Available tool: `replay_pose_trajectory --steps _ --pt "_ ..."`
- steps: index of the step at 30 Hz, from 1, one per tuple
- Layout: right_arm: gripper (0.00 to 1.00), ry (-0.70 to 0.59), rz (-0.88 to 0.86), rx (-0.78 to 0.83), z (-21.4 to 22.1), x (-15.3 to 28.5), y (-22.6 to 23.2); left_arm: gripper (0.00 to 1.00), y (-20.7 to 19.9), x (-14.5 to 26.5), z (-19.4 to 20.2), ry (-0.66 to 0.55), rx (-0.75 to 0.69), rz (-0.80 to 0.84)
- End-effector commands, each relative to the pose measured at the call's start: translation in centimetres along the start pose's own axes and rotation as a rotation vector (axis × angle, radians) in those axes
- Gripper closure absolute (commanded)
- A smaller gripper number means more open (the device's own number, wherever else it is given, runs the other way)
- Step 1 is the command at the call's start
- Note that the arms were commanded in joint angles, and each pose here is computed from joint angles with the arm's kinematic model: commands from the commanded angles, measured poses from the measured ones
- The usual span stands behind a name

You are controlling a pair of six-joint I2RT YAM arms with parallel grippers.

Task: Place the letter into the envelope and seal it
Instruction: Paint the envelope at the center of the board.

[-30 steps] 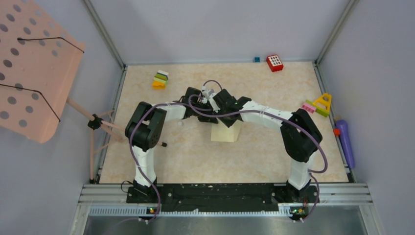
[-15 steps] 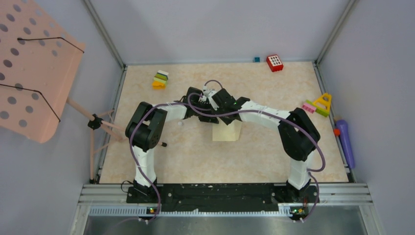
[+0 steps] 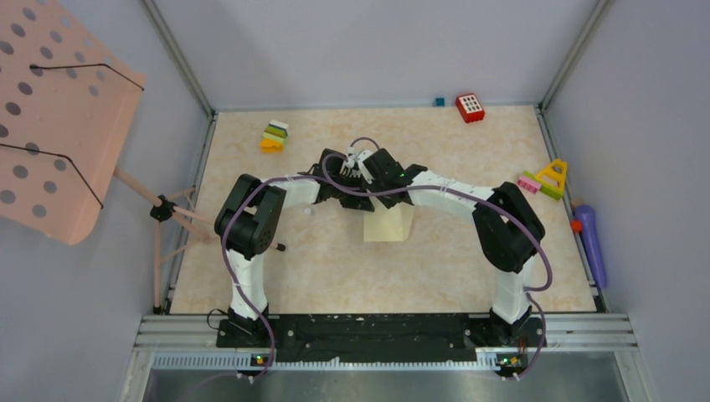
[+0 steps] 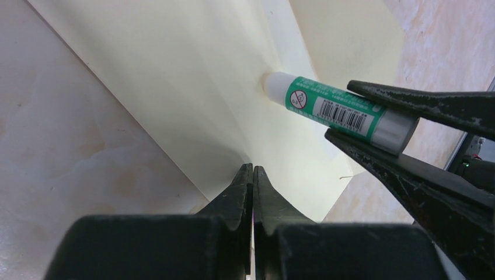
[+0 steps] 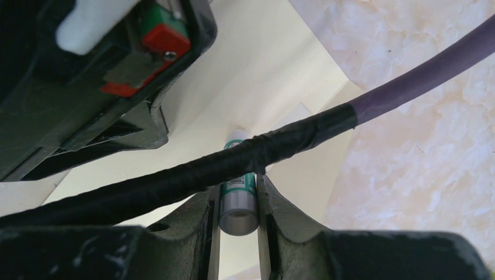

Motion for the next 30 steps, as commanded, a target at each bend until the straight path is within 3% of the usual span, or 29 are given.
replay_pose_trajectory --steps 1,18,30 --pt "1.00 -0.015 0.061 -0.028 -0.8 -0.6 -1.4 1.00 1.6 -1.1 2.5 0.090 0.016 -0.113" --pt "1.00 -0.064 0.075 -0.069 -1.9 -2.0 -3.1 1.00 1.6 -1.2 2.5 0.091 0.015 -0.112" --pt "1.00 -0.035 -0.053 -0.052 -0.6 -0.7 -1.8 1.00 1.7 -1.2 2.4 0.089 0.018 -0.120"
Point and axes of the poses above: each gripper's point midway between its finger pads, its own x axis back along the fingers, its own y axis along the line the jaws close on, z = x × y, the point moved 9 cm from there along x, back along the fingers, and after that the axes turned 5 degrees about x, right-handed, at the moved point
